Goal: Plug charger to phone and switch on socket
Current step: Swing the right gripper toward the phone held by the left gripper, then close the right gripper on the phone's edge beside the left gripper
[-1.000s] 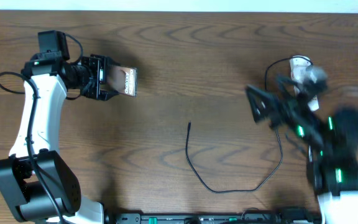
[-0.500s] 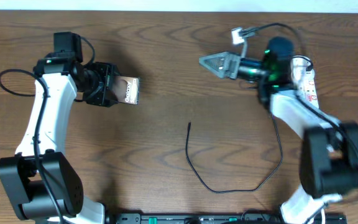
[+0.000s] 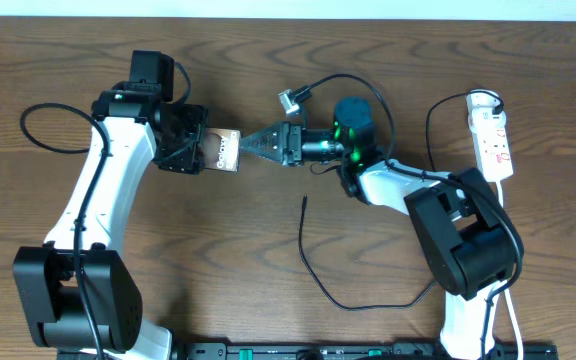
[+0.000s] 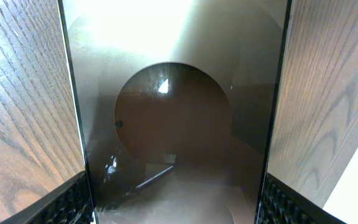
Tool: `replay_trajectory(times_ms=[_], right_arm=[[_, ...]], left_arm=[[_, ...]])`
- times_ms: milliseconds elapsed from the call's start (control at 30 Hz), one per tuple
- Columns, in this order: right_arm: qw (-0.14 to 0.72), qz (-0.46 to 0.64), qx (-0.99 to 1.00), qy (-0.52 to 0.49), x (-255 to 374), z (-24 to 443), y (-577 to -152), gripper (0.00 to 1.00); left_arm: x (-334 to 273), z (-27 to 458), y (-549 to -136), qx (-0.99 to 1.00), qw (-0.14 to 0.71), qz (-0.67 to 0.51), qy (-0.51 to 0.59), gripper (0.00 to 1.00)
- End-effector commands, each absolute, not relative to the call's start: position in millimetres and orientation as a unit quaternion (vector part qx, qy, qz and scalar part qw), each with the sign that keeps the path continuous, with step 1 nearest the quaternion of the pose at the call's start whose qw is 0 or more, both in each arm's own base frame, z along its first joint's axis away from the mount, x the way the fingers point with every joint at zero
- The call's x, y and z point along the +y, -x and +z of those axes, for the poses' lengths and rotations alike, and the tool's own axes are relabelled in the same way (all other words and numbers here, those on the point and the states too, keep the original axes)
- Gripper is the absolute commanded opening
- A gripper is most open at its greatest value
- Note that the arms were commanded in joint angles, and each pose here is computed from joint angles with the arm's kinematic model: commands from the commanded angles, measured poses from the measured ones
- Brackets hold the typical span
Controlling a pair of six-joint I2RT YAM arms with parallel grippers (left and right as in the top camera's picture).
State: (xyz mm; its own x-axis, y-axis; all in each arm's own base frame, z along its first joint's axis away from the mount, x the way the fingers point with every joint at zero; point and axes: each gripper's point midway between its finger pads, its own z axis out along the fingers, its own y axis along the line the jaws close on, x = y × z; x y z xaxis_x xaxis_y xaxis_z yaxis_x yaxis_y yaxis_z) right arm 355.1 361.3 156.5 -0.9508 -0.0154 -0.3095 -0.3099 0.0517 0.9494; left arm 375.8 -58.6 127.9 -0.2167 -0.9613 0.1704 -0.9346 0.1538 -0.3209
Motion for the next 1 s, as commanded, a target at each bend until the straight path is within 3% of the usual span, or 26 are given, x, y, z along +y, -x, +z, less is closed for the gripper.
replay_trajectory(times_ms=[0, 567, 767, 867, 967], right_arm=[[0.119, 0.677, 0.719, 0.101, 372.7, 158.5, -357.2, 0.99], [0.095, 0.647, 0.754, 0.058, 398.9, 134.1, -343.5, 0.94], [0.097, 0.647, 0.754, 0.056, 399.2, 133.8, -344.1, 0.67], [0.098, 0.647, 0.754, 0.056, 399.2, 133.9, -344.1, 0.59], [0.098, 0.647, 0.754, 0.056, 399.2, 133.8, -344.2, 0.57]], left_arm=[[-57.6, 143.2, -377.4, 0.754, 0.065, -0.182, 0.628, 0.07], [-84.8, 143.2, -372.2, 0.767, 0.056, -0.185, 0.612, 0.07], [-84.8, 143.2, -372.1, 0.767, 0.056, -0.185, 0.612, 0.07], [-85.2, 142.9, -371.2, 0.768, 0.054, -0.184, 0.611, 0.07], [-86.6, 141.9, -369.5, 0.770, 0.053, -0.180, 0.610, 0.07]])
